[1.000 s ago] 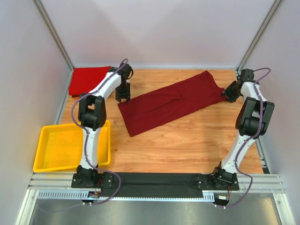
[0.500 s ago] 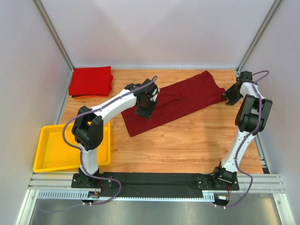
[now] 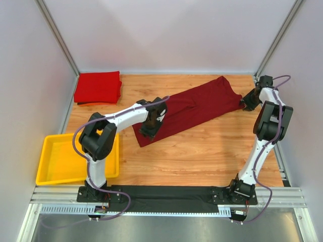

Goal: Fold and stack the t-shirts
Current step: Fold the tshirt

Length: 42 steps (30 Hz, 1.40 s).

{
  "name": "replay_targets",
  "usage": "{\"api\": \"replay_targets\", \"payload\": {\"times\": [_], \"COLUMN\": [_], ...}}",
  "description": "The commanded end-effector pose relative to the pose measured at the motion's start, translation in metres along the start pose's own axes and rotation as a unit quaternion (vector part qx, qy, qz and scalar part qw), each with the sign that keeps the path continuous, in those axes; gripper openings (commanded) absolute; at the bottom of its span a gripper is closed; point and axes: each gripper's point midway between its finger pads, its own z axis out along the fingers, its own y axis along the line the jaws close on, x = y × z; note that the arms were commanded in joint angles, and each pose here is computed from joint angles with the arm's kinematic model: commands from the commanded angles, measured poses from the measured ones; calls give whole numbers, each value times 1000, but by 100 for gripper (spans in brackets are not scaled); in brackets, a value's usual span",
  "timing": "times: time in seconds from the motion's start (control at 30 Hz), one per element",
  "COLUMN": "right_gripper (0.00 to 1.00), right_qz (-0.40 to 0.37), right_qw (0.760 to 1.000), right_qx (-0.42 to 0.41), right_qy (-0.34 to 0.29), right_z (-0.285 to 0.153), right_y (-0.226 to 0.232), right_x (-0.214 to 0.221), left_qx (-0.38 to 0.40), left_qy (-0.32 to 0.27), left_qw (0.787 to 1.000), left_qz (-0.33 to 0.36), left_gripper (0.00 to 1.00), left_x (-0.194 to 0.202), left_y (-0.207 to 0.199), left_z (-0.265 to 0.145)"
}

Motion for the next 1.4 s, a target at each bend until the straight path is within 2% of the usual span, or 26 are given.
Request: {"api": "replay_targets", "payload": {"times": [0.0,0.27,0.37,0.43,0.47,0.57,0.63,0.7,0.9,1.03,1.17,1.37], "right_gripper": [40,44,40,33,31,19,5,0,0,0,0,2], "right_qz": [-6,-3,-2,-3,-4,-7,-12,-21,-36,-43,-50,-48], "right_qw": [1000,1000,1000,1000,1000,1000,1000,1000,999,999,998,995], "right_qx": [-14,6,13,16,20,19,16,12,-12,-16,-34,-71], "right_qy": [1,11,1,-10,-7,-11,-12,-19,-27,-23,-32,-56], "right_z": [-2,3,5,6,11,12,19,21,24,34,38,48], "right_y": [9,6,4,5,3,8,8,12,28,32,42,62], "right_x": [0,10,6,-3,-2,-12,-14,-21,-36,-41,-52,-71], "left_qx": [-35,-89,-114,-119,-115,-100,-86,-73,-30,5,54,102], "left_qy": [2,38,44,51,54,56,51,50,50,50,67,84], "left_qw": [999,995,991,990,991,992,994,995,997,998,996,991], "left_qz": [22,33,46,48,47,44,47,46,42,37,-4,-8], "left_gripper": [47,45,36,22,12,0,0,0,0,0,0,0], "left_x": [2,19,21,25,27,31,34,40,52,56,61,65], "left_y": [11,21,22,20,19,11,0,-9,-36,-68,-104,-155], "left_z": [5,23,25,27,28,27,23,21,15,8,5,9]}}
